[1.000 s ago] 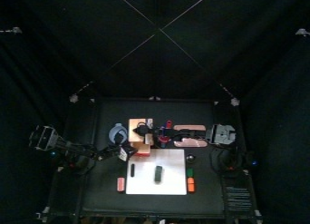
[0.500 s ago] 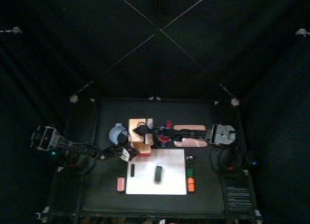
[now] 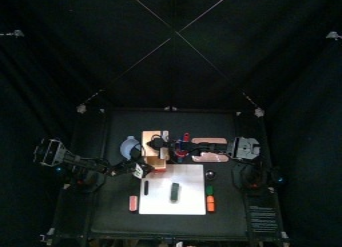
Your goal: Grab sushi roll
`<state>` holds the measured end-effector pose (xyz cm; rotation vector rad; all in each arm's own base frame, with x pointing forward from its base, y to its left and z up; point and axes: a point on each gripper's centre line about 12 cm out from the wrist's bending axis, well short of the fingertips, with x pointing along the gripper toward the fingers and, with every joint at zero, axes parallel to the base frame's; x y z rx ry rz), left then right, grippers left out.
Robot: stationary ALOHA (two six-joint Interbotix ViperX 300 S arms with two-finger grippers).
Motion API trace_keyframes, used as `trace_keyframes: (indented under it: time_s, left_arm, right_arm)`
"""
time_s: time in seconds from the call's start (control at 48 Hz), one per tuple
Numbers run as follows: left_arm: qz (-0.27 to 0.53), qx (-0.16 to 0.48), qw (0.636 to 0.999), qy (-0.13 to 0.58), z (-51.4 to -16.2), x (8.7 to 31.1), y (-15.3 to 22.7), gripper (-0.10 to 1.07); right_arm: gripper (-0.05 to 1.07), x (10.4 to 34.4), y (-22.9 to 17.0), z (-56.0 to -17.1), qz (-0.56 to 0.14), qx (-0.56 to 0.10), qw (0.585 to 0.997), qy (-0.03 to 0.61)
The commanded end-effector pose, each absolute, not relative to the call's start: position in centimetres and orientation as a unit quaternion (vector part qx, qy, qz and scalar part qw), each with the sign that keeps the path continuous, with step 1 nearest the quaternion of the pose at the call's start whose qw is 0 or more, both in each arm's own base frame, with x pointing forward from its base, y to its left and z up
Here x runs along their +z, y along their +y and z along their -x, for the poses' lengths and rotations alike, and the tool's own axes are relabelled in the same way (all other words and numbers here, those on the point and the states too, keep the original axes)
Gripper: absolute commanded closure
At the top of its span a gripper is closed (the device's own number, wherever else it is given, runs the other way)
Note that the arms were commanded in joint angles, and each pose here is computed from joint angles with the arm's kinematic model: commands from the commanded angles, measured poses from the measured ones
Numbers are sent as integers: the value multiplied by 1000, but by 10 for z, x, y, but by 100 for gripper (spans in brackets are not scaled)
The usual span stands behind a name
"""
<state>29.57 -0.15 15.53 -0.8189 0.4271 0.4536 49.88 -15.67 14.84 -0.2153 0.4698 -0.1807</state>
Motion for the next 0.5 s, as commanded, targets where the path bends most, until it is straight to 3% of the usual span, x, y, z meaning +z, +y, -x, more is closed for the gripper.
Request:
trace_keyframes:
  time_s: [0.0,0.271,0.479]
  left_arm:
    - [393,209,874,196,-301,162,-4,29]
    - [365,198,898,146,-305,182,2,29]
    - [346,177,915,106,-300,205,4,29]
  right_arm:
    - [99,132,-167,-492,98,-99,955,261]
    - [99,137,-165,-493,97,-99,957,257]
    - [99,157,-155,-496,104,-92,961,237]
